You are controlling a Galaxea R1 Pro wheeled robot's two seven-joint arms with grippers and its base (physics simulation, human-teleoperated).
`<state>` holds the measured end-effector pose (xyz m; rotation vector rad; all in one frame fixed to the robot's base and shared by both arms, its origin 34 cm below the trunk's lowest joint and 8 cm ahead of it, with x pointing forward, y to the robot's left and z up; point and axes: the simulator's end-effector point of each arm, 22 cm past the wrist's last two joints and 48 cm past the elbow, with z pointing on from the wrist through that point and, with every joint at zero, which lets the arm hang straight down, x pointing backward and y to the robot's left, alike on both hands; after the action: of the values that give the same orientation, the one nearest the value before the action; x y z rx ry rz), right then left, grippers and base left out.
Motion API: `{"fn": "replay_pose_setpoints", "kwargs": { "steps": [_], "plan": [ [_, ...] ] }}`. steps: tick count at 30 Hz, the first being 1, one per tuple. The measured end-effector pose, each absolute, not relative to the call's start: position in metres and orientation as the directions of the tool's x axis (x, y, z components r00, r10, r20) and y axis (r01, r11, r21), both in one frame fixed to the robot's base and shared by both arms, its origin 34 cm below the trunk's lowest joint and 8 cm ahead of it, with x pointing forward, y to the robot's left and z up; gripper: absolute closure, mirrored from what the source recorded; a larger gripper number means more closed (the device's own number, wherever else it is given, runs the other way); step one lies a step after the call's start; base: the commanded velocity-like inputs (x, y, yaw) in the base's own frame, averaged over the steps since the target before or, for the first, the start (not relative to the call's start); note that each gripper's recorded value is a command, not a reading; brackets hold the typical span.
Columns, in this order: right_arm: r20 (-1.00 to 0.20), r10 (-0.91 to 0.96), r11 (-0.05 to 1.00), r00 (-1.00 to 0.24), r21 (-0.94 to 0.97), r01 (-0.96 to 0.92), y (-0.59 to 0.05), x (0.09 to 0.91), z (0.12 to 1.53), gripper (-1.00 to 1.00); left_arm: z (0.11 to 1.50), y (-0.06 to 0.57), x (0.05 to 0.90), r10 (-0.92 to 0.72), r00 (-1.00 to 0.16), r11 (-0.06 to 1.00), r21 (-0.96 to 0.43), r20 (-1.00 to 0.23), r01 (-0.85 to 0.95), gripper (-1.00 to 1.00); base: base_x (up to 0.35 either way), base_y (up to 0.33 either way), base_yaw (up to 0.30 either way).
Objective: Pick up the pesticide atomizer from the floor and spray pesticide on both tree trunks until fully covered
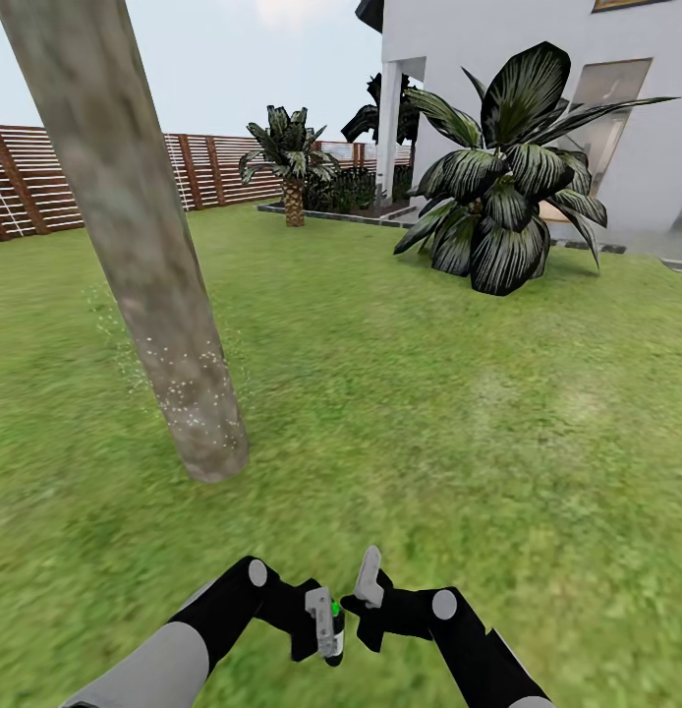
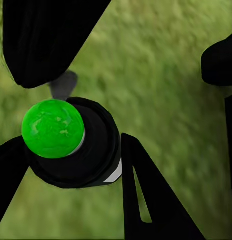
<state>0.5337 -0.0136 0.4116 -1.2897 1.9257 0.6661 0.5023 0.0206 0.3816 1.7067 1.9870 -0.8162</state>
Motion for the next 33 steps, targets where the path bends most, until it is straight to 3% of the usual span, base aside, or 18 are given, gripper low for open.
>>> {"fn": "replay_pose_setpoints", "kwargs": {
  "steps": [33],
  "plan": [
    [-0.791, -0.559, 0.371, -0.249, 0.030, -0.928, -0.0138, 0.5340, 0.4116, 1.00, 0.3889, 0.0149, 0.5092, 0.714, -0.210, 0.119, -0.179, -0.668, 0.977, 1.00, 0.000, 0.000, 0.000]
  ]
}}
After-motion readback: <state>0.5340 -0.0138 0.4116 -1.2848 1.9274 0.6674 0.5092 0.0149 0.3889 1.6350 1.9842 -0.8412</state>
